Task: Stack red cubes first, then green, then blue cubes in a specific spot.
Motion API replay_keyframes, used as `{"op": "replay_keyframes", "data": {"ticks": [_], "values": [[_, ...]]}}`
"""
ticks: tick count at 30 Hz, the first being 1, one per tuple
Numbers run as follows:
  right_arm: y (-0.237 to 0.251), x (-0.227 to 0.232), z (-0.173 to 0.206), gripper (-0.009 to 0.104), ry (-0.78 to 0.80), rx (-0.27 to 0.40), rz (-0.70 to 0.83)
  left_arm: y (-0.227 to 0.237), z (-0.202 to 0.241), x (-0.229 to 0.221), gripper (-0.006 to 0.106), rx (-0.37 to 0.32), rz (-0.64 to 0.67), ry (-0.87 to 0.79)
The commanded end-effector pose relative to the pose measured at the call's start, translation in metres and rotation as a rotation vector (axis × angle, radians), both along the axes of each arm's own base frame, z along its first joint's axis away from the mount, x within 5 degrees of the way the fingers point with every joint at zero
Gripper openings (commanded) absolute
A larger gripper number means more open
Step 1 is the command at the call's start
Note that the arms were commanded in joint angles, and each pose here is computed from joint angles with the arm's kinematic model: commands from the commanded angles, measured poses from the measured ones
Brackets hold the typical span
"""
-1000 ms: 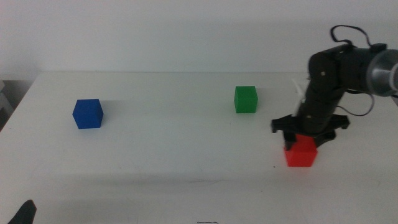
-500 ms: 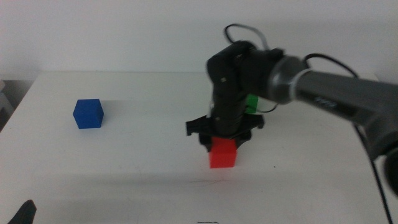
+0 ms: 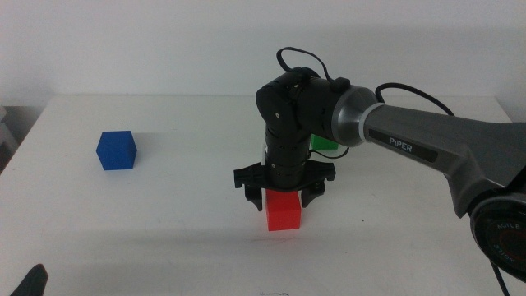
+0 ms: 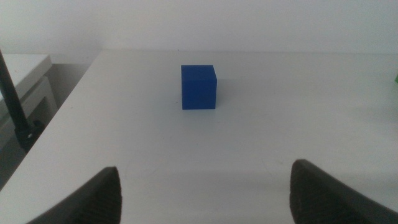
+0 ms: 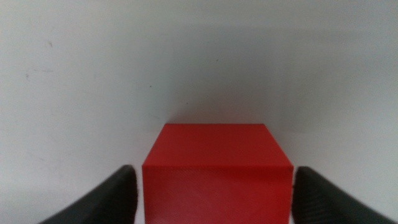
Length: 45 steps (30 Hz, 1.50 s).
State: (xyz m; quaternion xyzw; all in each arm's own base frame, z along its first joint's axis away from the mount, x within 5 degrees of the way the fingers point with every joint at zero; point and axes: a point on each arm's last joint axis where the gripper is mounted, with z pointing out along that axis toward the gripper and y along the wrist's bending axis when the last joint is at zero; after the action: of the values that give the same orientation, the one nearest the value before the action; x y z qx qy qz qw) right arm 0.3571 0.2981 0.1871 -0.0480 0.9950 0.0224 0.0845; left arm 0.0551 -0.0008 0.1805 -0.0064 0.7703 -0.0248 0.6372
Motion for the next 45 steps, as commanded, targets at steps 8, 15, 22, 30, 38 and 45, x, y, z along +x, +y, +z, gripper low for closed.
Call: {"op": "replay_keyframes", "data": {"ticks": [8, 15, 22, 30, 38, 45], "values": [[-0.009, 0.008, 0.073, 0.094, -0.127, 0.001, 0.016, -0.001, 0.01, 0.0, 0.091, -0.015, -0.008, -0.105], [-0.043, 0.048, 0.114, 0.094, -0.312, 0.015, 0.029, -0.001, 0.01, 0.0, 0.091, -0.015, -0.008, -0.105], [-0.083, 0.092, 0.105, 0.094, -0.411, 0.018, 0.013, -0.001, 0.01, 0.0, 0.091, -0.015, -0.008, -0.105], [-0.108, 0.126, 0.072, 0.094, -0.462, 0.012, -0.019, -0.001, 0.01, 0.0, 0.091, -0.015, -0.008, -0.105], [-0.105, 0.141, 0.046, 0.094, -0.497, 0.038, 0.018, -0.001, 0.01, 0.0, 0.091, -0.015, -0.008, -0.105], [-0.102, 0.143, 0.037, 0.089, -0.488, 0.062, 0.016, -0.001, 0.01, 0.0, 0.091, -0.015, -0.008, -0.105]]}}
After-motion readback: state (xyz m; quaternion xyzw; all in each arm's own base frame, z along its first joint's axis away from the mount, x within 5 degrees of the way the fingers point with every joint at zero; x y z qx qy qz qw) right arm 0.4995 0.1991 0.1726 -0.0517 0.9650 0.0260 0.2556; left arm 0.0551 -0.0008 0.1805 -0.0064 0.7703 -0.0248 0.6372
